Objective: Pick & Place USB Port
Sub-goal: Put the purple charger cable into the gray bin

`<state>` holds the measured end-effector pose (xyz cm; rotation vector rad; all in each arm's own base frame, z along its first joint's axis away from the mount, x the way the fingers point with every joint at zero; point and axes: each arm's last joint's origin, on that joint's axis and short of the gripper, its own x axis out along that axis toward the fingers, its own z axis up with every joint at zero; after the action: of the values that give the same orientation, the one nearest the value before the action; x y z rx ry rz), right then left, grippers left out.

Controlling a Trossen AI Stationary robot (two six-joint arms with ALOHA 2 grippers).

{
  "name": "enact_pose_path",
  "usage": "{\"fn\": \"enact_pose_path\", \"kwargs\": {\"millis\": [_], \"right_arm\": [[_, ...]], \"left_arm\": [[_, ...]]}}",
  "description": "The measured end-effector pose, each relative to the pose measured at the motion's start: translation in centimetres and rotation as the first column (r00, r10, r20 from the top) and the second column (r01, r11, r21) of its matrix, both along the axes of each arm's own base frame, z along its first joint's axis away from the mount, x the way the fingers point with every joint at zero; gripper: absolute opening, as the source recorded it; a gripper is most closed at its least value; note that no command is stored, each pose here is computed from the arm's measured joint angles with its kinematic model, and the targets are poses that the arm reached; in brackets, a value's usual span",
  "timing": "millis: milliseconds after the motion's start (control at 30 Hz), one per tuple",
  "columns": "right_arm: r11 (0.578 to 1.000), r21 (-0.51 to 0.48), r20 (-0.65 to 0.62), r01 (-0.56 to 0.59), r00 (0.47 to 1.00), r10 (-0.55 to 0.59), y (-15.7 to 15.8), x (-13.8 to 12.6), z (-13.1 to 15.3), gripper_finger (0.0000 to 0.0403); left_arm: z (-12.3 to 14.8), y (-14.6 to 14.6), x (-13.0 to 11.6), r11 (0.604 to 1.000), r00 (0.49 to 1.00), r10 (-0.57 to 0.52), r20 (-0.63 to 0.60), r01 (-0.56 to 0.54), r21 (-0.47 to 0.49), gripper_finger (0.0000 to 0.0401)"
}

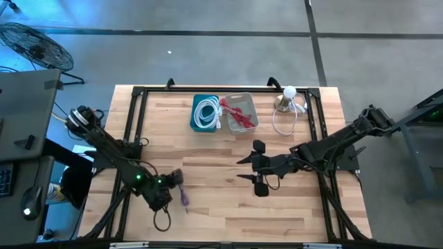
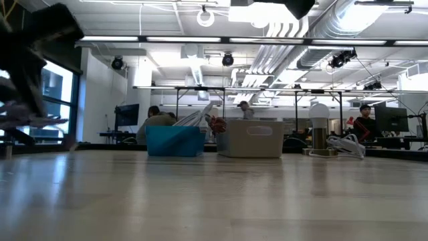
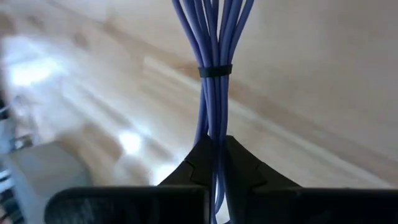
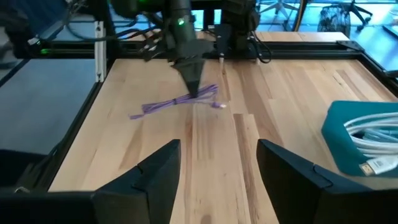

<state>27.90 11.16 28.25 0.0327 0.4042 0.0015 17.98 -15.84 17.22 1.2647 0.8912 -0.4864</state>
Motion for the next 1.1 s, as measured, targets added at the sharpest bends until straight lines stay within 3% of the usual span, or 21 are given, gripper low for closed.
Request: {"fn": "enact_pose_path", "kwargs": {"millis": [233,500,633,733,900,1000,1100], "right_arm": [[0.994,-0.085,0.000,-0.067,0.998,0.067,0.9,-0.4,0.0,0.0204],[0.972,-0.146,0.003,-0.186,0.982,0.188,1.3,-0.4,0.2,0.0204],[0.941,-0.248,-0.001,-0.231,0.971,0.239,1.3,-0.4,0.2,0.0204],[0.912,-0.328,-0.002,-0.246,0.966,0.260,1.3,-0.3,0.3,0.0204],[0.877,-0.457,-0.004,-0.147,0.986,0.164,0.9,-0.3,0.3,0.0204],[0.860,-0.503,0.000,-0.081,0.996,0.094,0.6,-0.3,0.3,0.0204],[0.853,-0.519,0.003,-0.048,0.998,0.058,0.4,-0.3,0.3,0.0204]], "left_arm": [[4.0,0.9,-0.2,0.992,0.952,0.125,0.280,-0.123,-0.026,0.0007],[9.1,2.0,-0.9,0.954,0.794,0.282,0.539,-0.170,-0.249,0.0007],[10.4,2.4,-1.2,0.934,0.737,0.333,0.588,-0.170,-0.315,0.0007],[10.8,2.7,-1.3,0.926,0.696,0.366,0.618,-0.209,-0.313,0.0007],[11.4,4.2,-1.0,0.901,0.642,0.432,0.634,-0.274,-0.337,0.0007],[11.9,5.6,-0.4,0.877,0.625,0.476,0.619,-0.289,-0.383,0.0007],[12.0,7.0,0.6,0.873,0.653,0.475,0.590,-0.265,-0.410,0.0007]]}}
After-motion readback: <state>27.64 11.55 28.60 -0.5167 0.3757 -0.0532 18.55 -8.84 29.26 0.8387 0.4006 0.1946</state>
